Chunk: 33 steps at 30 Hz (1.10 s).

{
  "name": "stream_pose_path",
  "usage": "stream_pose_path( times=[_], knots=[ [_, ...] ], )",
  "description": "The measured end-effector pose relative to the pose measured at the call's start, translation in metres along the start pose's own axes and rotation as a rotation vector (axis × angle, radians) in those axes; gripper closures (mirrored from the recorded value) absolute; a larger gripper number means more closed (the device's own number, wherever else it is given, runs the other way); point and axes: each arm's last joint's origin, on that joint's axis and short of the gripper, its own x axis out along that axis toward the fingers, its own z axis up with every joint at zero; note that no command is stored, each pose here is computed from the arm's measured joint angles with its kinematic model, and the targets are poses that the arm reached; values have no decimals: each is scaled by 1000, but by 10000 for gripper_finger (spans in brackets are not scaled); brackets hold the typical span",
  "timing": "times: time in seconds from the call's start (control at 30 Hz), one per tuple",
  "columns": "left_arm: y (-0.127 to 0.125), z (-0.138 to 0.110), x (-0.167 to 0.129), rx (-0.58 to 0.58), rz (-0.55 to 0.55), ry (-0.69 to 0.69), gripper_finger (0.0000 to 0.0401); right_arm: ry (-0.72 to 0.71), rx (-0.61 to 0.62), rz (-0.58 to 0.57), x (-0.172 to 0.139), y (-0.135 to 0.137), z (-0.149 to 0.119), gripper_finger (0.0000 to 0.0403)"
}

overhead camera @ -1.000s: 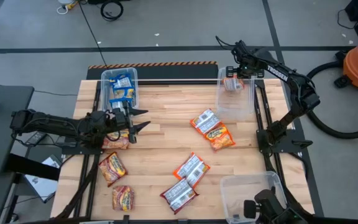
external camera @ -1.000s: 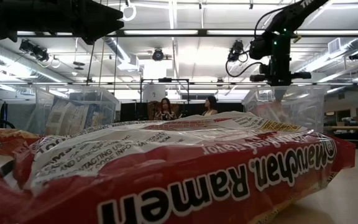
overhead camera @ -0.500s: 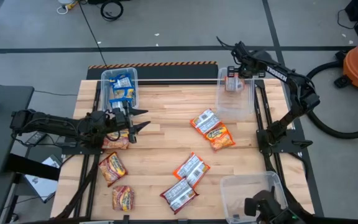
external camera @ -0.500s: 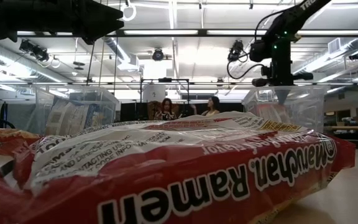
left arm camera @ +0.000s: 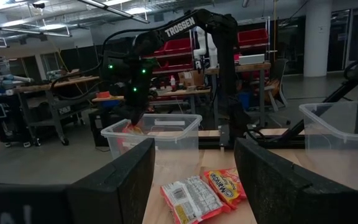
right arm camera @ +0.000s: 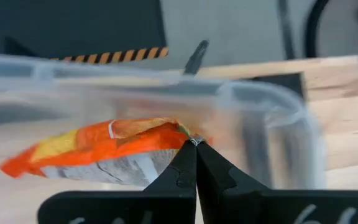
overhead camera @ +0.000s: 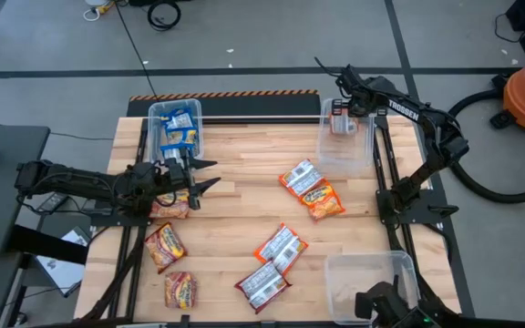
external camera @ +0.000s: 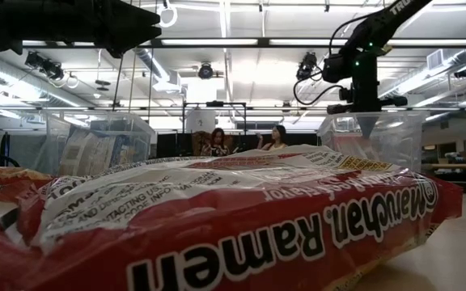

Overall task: Sort Maruchan noodles
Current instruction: Put the orange noodle pack into the top right transparent bin

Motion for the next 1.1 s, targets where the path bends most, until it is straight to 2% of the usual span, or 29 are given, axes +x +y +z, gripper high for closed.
stream_pose_path(
  times=[0.17,0.47,0.63,0.87,1.1],
  knots=[
    [0,0,0,1,0,0,173,58,11,72,0,2,-2,401],
    [0,0,0,2,0,0,173,120,-16,128,-3,8,-9,401],
    [0,0,0,5,0,0,173,136,-41,106,-4,9,-14,401],
    [0,0,0,5,0,-1,173,158,-108,-31,-31,7,-18,401],
    [0,0,0,1,0,-3,173,183,-109,14,-38,11,-19,401]
  ],
)
